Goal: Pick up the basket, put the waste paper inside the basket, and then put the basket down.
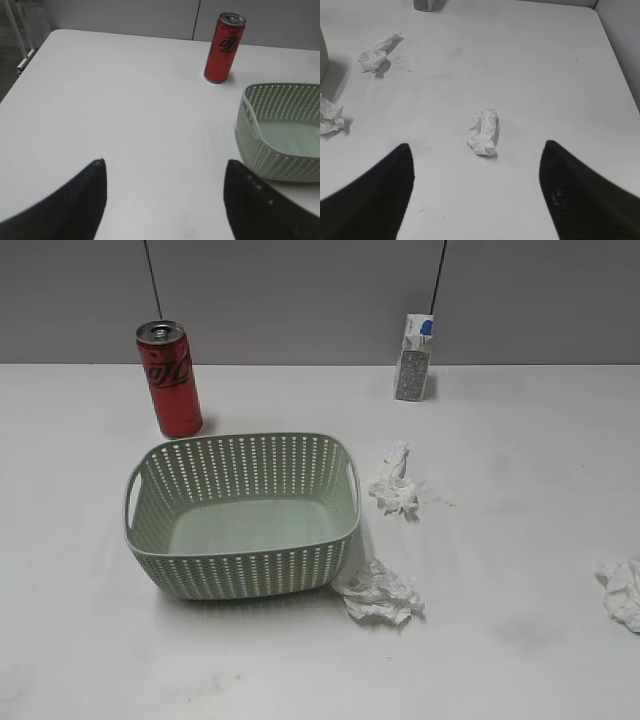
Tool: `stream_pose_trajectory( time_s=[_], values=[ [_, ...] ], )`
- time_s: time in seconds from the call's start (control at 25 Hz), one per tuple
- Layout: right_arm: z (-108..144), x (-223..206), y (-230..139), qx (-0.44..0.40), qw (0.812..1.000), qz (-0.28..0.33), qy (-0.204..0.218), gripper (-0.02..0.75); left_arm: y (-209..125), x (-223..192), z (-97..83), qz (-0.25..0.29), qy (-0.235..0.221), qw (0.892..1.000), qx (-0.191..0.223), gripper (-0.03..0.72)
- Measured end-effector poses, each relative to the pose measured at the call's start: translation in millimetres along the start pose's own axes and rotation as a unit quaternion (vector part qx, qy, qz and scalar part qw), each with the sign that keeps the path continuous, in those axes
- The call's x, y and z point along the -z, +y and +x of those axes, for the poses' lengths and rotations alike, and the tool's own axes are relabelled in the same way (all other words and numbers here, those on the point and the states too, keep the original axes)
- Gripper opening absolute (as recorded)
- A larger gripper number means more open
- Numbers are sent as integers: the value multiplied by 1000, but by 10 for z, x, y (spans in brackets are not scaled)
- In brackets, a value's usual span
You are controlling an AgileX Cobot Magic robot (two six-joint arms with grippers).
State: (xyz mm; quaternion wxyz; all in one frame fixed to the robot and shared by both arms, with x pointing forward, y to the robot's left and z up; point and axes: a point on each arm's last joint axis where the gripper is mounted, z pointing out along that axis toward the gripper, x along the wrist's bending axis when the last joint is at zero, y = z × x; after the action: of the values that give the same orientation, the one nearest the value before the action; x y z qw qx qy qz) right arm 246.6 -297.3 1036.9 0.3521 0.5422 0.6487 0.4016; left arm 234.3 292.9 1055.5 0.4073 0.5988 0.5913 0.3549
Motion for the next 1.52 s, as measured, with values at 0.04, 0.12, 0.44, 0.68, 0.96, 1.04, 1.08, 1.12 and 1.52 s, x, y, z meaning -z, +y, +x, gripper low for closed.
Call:
stream_pose_trajectory(
  time_s=[0.04, 0.12, 0.44, 0.68, 0.96, 1.04, 1.08, 1.12, 1.52],
  values=[
    [0, 0, 0, 0, 1000, 0, 0, 591, 0, 0, 0, 0, 0, 1000, 0, 554],
    [0, 0, 0, 0, 1000, 0, 0, 591, 1, 0, 0, 0, 0, 1000, 0, 554],
    [0, 0, 0, 0, 1000, 0, 0, 592, 49, -30, -3, 2, -2, 1000, 3, 554],
    [0, 0, 0, 0, 1000, 0, 0, 592, 301, -314, -45, 51, -35, 997, 42, 554],
    [0, 0, 0, 0, 1000, 0, 0, 591, 619, -903, -78, 140, -69, 985, 80, 554],
    [0, 0, 0, 0, 1000, 0, 0, 591, 678, -1078, -99, 163, -79, 980, 81, 554],
    [0, 0, 0, 0, 1000, 0, 0, 591, 705, -1172, -118, 179, -84, 977, 77, 554],
    [0, 0, 0, 0, 1000, 0, 0, 591, 732, -1267, -146, 196, -91, 974, 73, 554],
    [0, 0, 0, 1, 1000, 0, 0, 591, 937, -2307, -620, 359, -147, 922, 14, 554]
  ],
)
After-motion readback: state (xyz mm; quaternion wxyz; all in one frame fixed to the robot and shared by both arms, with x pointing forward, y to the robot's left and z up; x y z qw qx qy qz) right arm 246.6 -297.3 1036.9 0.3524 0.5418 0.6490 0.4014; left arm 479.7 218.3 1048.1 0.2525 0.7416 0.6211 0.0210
